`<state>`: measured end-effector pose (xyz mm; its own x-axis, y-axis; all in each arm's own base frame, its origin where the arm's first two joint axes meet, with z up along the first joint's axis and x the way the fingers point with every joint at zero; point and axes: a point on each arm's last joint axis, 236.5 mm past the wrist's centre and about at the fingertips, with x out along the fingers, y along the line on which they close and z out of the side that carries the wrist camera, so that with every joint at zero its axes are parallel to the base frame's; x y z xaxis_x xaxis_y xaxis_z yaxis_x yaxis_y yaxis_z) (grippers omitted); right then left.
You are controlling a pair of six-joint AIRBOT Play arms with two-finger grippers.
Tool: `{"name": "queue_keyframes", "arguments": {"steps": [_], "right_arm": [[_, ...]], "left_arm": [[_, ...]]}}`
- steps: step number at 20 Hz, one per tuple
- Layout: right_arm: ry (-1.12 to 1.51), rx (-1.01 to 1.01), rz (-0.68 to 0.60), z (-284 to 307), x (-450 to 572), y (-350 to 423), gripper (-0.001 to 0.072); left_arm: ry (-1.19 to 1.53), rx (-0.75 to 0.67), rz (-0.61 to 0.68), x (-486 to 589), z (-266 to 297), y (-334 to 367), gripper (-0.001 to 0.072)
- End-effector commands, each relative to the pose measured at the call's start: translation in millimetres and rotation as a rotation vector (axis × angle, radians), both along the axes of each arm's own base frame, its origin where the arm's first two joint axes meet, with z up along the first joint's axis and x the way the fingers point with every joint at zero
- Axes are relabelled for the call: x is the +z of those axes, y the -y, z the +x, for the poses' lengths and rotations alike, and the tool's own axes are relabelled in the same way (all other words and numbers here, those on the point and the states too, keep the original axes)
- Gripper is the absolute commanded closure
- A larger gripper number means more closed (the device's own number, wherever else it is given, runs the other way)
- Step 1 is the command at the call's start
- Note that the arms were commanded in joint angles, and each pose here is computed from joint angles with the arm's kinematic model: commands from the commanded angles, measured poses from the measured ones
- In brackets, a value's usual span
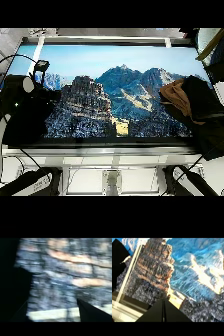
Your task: Fold the clothes and pants, and hang the long-sleeved shirts on hangers.
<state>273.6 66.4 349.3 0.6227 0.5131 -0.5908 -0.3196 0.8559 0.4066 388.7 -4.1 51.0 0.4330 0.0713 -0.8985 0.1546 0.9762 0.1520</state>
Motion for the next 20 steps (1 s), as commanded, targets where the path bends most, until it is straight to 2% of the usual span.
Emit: {"name": "queue_keyframes", "arguments": {"steps": [1,8,13,17,18,20], "right_arm": [[0.029,-0.023,0.005,8,4,3,0.0707],[-0.006,-0.097,-0.053,16,-9,25,0.0708],[-0.019,-0.133,-0.08,18,-14,35,0.0708],[-0.027,-0.157,-0.099,19,-17,42,0.0707],[-0.027,-0.157,-0.099,19,-17,42,0.0708],[-0.027,-0.157,-0.099,19,-17,42,0.0707]], "left_arm": [[0.032,-0.017,0.17,0,16,-33,0.0014],[-0.102,-0.035,0.349,-52,27,-76,0.0015],[-0.273,0.072,0.349,-91,0,-123,0.0015],[-0.305,0.128,0.336,-102,-8,-143,0.0021],[-0.305,0.13,0.338,-102,-8,-144,0.0082],[-0.299,0.119,0.344,-101,-6,-145,0.033]]}}
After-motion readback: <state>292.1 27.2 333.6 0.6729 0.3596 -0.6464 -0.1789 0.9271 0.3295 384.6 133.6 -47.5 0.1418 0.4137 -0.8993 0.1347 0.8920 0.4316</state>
